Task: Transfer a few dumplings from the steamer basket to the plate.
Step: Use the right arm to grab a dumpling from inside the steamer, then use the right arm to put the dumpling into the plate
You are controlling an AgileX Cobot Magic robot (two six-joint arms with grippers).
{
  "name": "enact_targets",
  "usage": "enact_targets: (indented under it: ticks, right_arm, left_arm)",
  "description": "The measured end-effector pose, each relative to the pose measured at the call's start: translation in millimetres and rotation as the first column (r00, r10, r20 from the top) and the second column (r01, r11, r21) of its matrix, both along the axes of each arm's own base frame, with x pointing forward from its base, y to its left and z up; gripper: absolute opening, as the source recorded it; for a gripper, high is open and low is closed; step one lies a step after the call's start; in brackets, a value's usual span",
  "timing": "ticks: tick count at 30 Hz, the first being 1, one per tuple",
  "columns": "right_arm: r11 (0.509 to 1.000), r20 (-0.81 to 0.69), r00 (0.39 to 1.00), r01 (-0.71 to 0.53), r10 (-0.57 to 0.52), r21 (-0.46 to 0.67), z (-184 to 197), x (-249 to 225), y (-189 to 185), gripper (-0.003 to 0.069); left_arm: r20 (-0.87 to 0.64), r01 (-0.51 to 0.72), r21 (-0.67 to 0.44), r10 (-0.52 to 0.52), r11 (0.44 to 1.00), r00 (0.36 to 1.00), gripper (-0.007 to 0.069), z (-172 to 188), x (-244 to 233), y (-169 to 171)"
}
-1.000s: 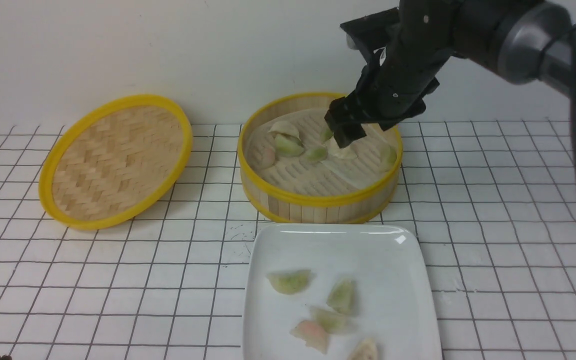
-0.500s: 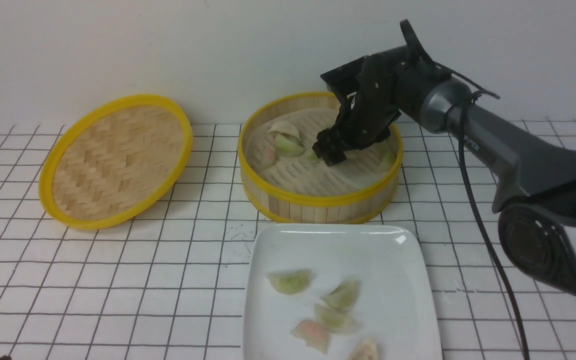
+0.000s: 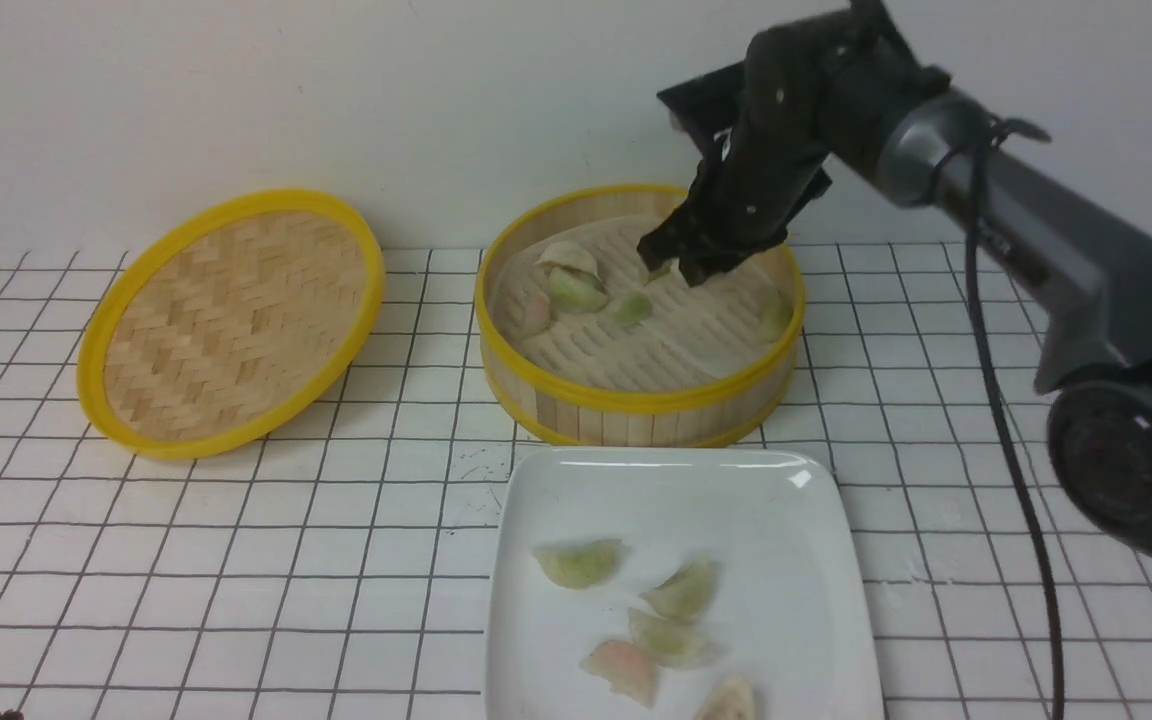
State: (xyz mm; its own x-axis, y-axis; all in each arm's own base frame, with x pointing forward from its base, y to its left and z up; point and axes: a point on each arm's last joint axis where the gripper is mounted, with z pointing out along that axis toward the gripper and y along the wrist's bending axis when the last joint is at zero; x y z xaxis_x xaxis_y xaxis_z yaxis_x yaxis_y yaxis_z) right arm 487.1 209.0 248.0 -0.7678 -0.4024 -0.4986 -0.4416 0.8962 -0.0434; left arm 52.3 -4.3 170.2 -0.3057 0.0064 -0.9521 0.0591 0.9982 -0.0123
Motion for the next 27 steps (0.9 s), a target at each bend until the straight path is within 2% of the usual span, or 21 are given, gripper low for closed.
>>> enact_targets:
  ticks: [1,5,7,9,11,12,13,15,19,22,25,27]
  right_arm:
    - [1.0,0.005,1.0,0.001,-0.001,0.005,5.7,-1.8,-0.6,0.0189]
    - [0.99,-0.006,1.0,-0.009,0.01,0.144,62.9,-37.9,-4.5,0.0189]
    - [0.984,-0.035,0.999,-0.012,0.019,0.179,73.0,-53.9,-6.2,0.0189]
    - [0.982,-0.109,0.993,-0.019,0.04,0.187,78.9,-91.3,-10.9,0.0189]
    - [0.988,-0.216,0.974,-0.036,0.068,0.149,62.1,-131.0,-12.6,0.0189]
    - [0.989,-0.227,0.971,-0.037,0.07,0.146,59.8,-134.1,-12.7,0.0189]
    - [0.993,-0.307,0.948,-0.048,0.081,0.112,36.2,-157.1,-13.0,0.0189]
    - [0.995,-0.352,0.933,-0.054,0.081,0.087,8.1,-172.9,-12.1,0.0189]
    - [0.998,-0.369,0.928,-0.025,0.046,0.062,-44.5,-186.1,-14.9,0.0189]
    - [0.996,-0.317,0.948,0.015,0.013,0.084,-55.6,-180.9,-13.9,0.0192]
    - [0.993,-0.26,0.966,0.034,-0.004,0.114,-56.0,-174.9,-11.7,0.0248]
    - [0.991,-0.247,0.969,0.046,-0.014,0.124,-55.4,-173.4,-11.2,0.0351]
  left_arm:
    - [0.0,0.0,0.0,0.0,1.0,1.0,-0.0006,0.0,0.0,0.0]
    - [0.0,0.0,0.0,0.0,1.0,1.0,-0.0006,0.0,0.0,0.0]
    - [0.0,0.0,0.0,0.0,1.0,1.0,-0.0006,0.0,0.0,0.0]
    - [0.0,0.0,0.0,0.0,1.0,1.0,-0.0006,0.0,0.0,0.0]
    - [0.0,0.0,0.0,0.0,1.0,1.0,-0.0006,0.0,0.0,0.0]
    - [0.0,0.0,0.0,0.0,1.0,1.0,-0.0006,0.0,0.0,0.0]
    - [0.0,0.0,0.0,0.0,1.0,1.0,-0.0006,0.0,0.0,0.0]
    - [0.0,0.0,0.0,0.0,1.0,1.0,-0.0006,0.0,0.0,0.0]
    - [0.0,0.0,0.0,0.0,1.0,1.0,-0.0006,0.0,0.0,0.0]
    - [0.0,0.0,0.0,0.0,1.0,1.0,-0.0006,0.0,0.0,0.0]
    - [0.0,0.0,0.0,0.0,1.0,1.0,-0.0006,0.0,0.0,0.0]
    - [0.0,0.0,0.0,0.0,1.0,1.0,-0.0006,0.0,0.0,0.0]
